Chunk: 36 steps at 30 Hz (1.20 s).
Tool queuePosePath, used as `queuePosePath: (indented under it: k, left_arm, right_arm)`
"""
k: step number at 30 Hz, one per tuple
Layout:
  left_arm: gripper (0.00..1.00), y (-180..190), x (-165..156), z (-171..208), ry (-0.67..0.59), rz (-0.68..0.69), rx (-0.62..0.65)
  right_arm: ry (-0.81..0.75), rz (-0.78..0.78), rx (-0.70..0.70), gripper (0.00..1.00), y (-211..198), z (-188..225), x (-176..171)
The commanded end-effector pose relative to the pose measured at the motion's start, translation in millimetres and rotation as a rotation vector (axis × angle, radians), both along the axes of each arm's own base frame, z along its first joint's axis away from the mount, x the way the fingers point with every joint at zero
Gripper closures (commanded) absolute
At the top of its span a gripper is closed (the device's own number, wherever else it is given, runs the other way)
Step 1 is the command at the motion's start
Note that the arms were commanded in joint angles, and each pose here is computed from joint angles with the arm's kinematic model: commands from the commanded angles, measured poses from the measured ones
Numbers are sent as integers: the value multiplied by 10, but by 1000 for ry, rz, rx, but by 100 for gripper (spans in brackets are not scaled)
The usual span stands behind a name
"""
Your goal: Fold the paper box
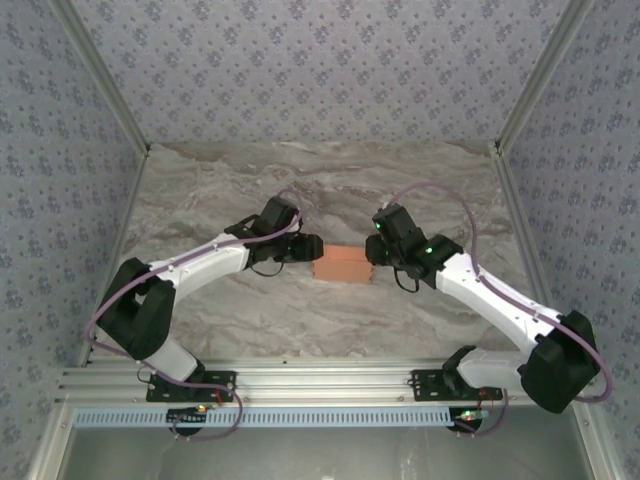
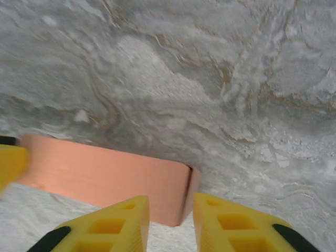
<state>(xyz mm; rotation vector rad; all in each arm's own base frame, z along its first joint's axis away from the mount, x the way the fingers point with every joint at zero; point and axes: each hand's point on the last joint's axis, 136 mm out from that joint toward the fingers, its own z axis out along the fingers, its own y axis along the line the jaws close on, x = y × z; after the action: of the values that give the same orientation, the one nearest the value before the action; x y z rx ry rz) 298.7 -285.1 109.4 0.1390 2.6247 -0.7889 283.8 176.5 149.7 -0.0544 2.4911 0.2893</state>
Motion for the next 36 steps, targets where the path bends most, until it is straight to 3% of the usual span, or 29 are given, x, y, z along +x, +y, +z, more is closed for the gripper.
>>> queuePosePath:
  k: [1, 4, 12, 24, 36]
  left_arm:
    - [46, 264, -210, -493, 123, 26, 145]
    - [46, 256, -204, -506, 125, 22, 148]
    - [45, 216, -164, -448, 115, 13, 141]
    - [45, 163, -84, -165, 65, -44, 118]
    - [43, 18, -75, 232, 10, -109, -21]
  right_arm:
    - [57, 19, -49, 61, -67, -355, -77]
    - [78, -8, -75, 54, -171, -422, -124]
    - [-30, 37, 2, 47, -37, 190, 1]
    - [107, -57, -19, 48, -281, -624, -56]
    - [121, -65, -11, 48, -308, -651, -94]
